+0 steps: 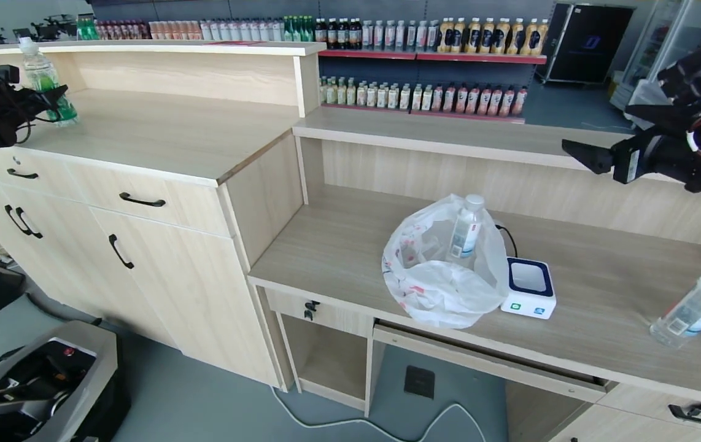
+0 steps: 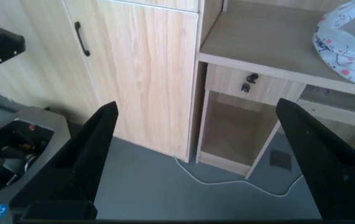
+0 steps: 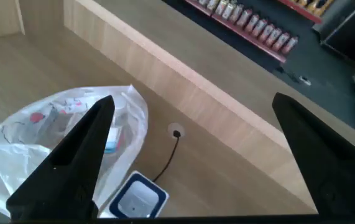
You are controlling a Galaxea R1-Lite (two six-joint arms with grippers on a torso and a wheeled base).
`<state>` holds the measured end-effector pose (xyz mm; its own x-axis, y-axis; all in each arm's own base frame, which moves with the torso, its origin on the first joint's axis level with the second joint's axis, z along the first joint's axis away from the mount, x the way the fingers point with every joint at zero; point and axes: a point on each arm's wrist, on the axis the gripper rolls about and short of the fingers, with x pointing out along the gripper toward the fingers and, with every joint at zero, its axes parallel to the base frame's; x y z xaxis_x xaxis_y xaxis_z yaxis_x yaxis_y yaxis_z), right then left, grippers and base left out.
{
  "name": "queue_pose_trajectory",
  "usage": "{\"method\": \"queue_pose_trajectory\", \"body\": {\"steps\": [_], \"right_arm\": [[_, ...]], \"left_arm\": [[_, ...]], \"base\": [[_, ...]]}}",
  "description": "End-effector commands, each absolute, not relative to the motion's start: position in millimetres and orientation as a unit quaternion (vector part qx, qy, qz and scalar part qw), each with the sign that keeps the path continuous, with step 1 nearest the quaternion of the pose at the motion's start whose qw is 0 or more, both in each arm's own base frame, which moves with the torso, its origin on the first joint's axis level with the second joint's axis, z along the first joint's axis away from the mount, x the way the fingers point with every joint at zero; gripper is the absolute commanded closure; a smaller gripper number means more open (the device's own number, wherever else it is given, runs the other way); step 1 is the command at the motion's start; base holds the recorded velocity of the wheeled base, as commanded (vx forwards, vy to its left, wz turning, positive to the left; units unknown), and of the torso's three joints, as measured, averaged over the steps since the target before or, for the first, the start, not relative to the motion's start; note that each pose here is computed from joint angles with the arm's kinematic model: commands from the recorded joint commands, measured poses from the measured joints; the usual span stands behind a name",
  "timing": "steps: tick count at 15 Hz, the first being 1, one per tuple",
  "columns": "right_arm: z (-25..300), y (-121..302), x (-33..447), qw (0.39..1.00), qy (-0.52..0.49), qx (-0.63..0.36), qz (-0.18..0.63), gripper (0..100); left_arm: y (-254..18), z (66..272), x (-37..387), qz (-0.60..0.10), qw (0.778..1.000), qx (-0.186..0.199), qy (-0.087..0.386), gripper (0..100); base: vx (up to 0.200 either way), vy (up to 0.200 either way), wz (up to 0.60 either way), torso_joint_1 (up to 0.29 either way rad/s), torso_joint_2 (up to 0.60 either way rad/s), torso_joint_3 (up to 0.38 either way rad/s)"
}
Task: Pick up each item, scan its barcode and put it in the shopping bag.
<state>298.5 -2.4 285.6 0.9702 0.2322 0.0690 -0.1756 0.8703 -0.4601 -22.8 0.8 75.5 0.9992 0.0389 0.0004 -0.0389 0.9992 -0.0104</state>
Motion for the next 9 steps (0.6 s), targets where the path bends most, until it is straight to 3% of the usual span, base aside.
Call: {"method": "queue_pose_trajectory", "body": {"steps": [1, 2, 6, 9], "right_arm": [[338.2, -12.3, 217.0, 0.972, -0.068, -0.226, -0.003, 0], [333.7, -27.8, 215.9, 0.98, 0.006, -0.19, -0.06, 0], [279.0, -74.6, 242.3, 0.973, 0.153, -0.113, -0.133, 0], [212.3, -107.6, 274.1, 0.963, 0.194, -0.1, -0.157, 0]], "left_arm": [[0.8, 75.5, -22.8, 0.02, 1.0, -0.005, 0.0, 0], [0.8, 75.5, -22.8, 0.02, 1.0, -0.005, 0.0, 0], [0.8, 75.5, -22.8, 0.02, 1.0, -0.005, 0.0, 0], [0.8, 75.5, -22.8, 0.02, 1.0, -0.005, 0.0, 0]], "base": [[0.0, 0.0, -0.6, 0.007, 0.0, 0.002], [0.0, 0.0, -0.6, -0.007, 0.0, 0.007], [0.0, 0.0, -0.6, 0.001, 0.0, 0.006], [0.0, 0.0, 0.0, 0.0, 0.0, 0.0]]}}
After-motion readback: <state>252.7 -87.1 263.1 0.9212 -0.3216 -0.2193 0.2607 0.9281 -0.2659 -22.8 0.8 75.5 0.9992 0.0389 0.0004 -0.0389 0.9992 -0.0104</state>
